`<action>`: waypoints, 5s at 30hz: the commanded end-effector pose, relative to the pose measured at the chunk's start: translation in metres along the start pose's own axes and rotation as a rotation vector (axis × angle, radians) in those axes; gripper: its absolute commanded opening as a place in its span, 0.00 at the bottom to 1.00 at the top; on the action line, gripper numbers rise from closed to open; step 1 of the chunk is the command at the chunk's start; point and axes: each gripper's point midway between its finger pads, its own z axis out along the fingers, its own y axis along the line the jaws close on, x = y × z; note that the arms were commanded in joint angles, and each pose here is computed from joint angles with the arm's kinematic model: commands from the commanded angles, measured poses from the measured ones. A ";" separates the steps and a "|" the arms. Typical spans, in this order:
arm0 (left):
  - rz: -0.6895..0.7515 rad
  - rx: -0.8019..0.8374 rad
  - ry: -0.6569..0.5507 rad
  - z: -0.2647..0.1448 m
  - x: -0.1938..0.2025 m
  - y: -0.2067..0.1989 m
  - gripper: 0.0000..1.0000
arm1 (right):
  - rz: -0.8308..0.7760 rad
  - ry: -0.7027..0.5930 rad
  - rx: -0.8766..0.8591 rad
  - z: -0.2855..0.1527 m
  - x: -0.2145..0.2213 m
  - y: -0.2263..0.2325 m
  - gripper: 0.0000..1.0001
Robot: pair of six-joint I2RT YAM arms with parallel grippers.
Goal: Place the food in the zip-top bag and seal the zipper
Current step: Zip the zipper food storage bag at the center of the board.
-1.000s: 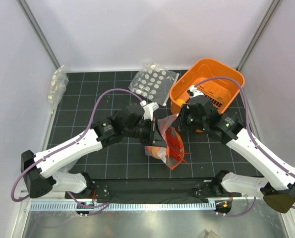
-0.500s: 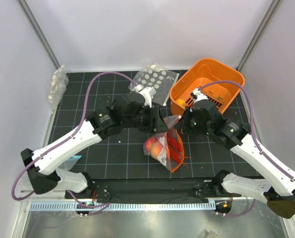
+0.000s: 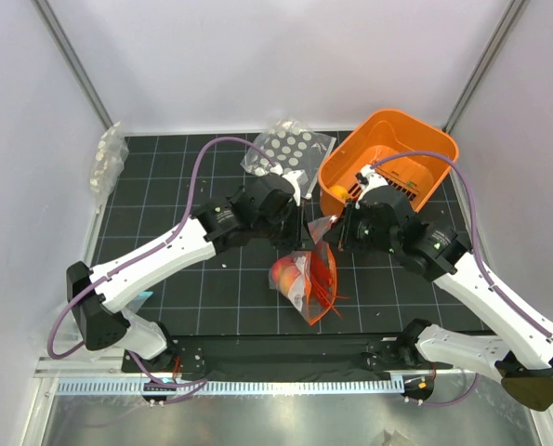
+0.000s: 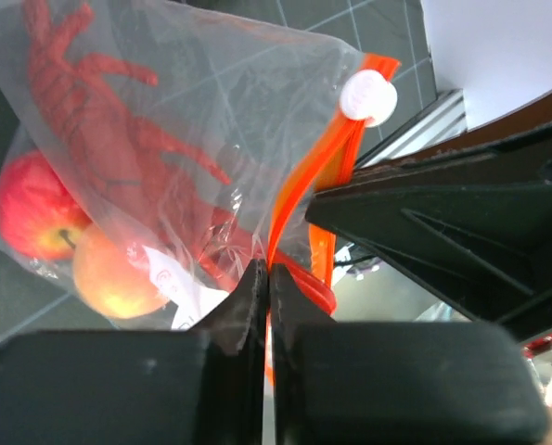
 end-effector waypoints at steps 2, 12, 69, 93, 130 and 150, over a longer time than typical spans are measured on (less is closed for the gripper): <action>0.037 0.110 -0.039 -0.009 -0.012 -0.026 0.00 | 0.014 -0.118 -0.139 -0.020 -0.033 0.033 0.01; 0.062 0.145 -0.069 -0.021 -0.011 -0.027 0.57 | 0.135 -0.104 -0.186 -0.018 -0.036 0.048 0.01; 0.143 0.594 0.251 -0.125 0.054 -0.030 0.00 | -0.688 -0.189 -0.603 -0.067 -0.026 0.092 0.72; 0.353 0.620 0.252 -0.191 0.102 -0.018 0.00 | -0.826 -0.123 -1.166 -0.097 -0.003 0.163 0.80; 0.467 0.586 0.201 -0.182 0.083 -0.022 0.00 | -0.731 0.010 -1.123 -0.064 0.033 0.162 0.40; 0.490 0.340 -0.012 -0.157 0.010 -0.020 0.57 | -0.728 0.002 -1.104 -0.077 0.022 0.168 0.01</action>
